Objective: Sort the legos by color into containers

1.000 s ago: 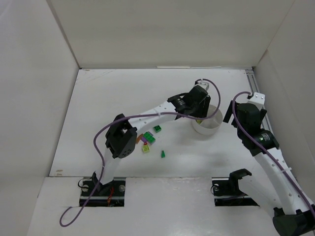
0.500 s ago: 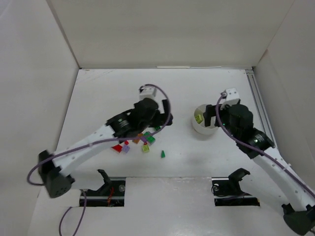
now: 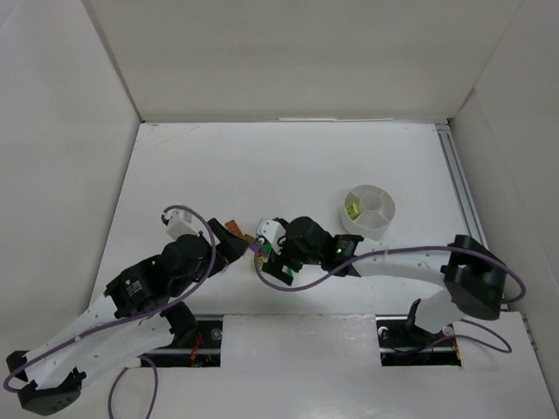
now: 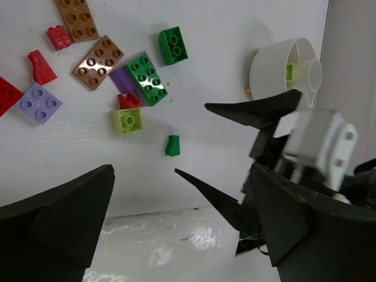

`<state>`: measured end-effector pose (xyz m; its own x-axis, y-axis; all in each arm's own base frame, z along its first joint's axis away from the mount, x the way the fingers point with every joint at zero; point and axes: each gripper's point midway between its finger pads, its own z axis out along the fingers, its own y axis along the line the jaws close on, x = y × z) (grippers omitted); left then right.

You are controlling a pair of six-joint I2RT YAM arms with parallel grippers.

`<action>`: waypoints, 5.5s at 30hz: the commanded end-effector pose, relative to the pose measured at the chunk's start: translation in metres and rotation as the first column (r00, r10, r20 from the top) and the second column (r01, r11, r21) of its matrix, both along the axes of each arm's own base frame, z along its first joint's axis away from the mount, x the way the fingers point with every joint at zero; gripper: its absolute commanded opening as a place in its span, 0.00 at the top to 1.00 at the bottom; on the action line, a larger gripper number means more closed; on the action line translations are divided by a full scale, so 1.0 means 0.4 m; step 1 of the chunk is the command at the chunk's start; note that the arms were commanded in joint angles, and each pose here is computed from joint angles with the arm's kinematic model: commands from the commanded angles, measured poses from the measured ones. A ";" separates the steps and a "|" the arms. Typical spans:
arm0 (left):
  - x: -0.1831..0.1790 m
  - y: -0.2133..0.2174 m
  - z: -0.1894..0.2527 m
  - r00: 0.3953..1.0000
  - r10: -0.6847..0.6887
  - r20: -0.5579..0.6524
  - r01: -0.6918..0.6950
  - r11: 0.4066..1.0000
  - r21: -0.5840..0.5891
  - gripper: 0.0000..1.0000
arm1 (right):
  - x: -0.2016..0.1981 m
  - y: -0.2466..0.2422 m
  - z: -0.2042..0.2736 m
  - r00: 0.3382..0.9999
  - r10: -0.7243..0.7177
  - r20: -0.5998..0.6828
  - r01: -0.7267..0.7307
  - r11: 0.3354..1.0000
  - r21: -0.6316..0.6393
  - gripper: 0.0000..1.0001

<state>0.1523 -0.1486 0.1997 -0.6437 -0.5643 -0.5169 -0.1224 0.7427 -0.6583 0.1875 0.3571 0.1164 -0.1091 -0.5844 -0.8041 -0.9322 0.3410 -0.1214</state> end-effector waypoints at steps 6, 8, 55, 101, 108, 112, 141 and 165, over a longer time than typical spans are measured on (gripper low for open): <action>0.000 0.035 -0.004 0.995 0.088 -0.037 -0.088 0.996 0.007 0.00 | 0.016 0.167 -0.003 0.982 -0.179 -0.059 0.183 0.980 0.081 0.04; 0.005 0.035 0.000 0.995 0.095 -0.033 -0.095 0.995 0.013 0.00 | 0.021 0.164 -0.031 0.959 -0.268 -0.097 0.275 0.959 0.069 0.09; 0.068 -0.068 -0.002 0.999 -0.034 0.031 0.031 0.995 0.090 0.00 | 0.354 -0.324 0.176 0.689 -0.724 0.037 0.721 0.690 0.068 0.81; 0.138 -0.116 0.008 0.997 -0.069 0.029 0.062 0.978 0.201 0.00 | 0.420 -0.540 0.082 0.613 -0.788 0.058 0.790 0.609 -0.067 0.37; 0.139 -0.118 0.008 0.998 -0.063 0.020 0.057 0.978 0.199 0.00 | 0.409 -0.516 0.141 0.649 -0.760 0.034 0.760 0.650 0.014 0.37; 0.128 -0.120 -0.018 0.998 -0.061 -0.031 0.066 0.976 0.206 0.00 | 0.380 -0.436 0.218 0.763 -0.643 0.063 0.635 0.765 0.109 0.09; 0.092 0.256 -0.352 0.675 0.558 -0.482 -0.552 0.816 0.172 0.07 | 0.160 -0.152 0.051 0.915 -0.396 -0.074 0.401 0.912 0.080 0.05; 0.110 0.315 -0.418 0.527 0.680 -0.509 -0.605 0.721 0.337 0.86 | 0.170 -0.231 0.096 0.854 -0.519 -0.027 0.519 0.847 0.113 0.05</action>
